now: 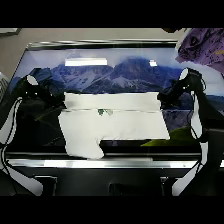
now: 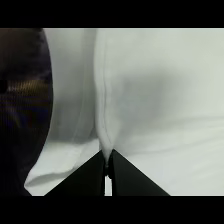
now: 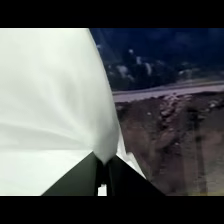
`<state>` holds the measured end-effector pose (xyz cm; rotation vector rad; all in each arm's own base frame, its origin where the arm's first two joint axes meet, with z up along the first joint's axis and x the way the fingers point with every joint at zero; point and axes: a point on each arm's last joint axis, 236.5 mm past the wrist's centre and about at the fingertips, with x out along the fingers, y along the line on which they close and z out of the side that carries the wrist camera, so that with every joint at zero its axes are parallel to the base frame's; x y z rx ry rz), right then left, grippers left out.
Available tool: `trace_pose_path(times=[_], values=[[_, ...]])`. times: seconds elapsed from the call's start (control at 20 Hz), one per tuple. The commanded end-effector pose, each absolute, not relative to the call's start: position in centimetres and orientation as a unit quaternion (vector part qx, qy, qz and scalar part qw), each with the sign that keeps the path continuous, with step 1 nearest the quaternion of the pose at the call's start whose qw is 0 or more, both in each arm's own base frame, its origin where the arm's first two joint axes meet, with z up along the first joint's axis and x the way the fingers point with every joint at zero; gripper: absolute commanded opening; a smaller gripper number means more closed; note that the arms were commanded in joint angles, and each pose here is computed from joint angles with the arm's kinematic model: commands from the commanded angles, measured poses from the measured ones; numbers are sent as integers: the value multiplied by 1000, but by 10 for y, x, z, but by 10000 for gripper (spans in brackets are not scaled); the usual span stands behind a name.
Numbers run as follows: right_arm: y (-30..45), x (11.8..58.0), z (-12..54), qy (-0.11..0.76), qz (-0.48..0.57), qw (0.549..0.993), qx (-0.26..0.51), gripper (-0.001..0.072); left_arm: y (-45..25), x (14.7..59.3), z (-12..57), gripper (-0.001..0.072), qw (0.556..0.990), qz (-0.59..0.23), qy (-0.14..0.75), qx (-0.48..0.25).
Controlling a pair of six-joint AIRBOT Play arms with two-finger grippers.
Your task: Fold the clothes and pants, and hang the long-sleeved shirts on hangers.
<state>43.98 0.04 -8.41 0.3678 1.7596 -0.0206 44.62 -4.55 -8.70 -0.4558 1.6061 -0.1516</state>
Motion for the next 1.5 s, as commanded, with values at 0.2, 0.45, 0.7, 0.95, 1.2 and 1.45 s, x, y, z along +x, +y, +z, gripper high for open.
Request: trace_pose_path(times=[0.2,0.45,0.7,0.95,1.2,1.45], values=[[1,431,-86,780,-8,604,160,468,-42,459,-71,625,690,-70,692,-201],[-30,435,-29,737,-10,659,150,535,12,444,-6,624,726,-35,657,-200],[-62,398,-11,694,15,667,272,534,25,327,-29,624,693,3,671,-265],[-53,347,-30,699,1,642,316,533,-66,236,-61,623,648,-84,651,-387],[-39,337,-31,706,12,632,320,533,-107,200,-74,610,622,-131,635,-438],[-39,337,-21,698,13,642,317,533,-112,193,-77,610,621,-144,642,-426]])
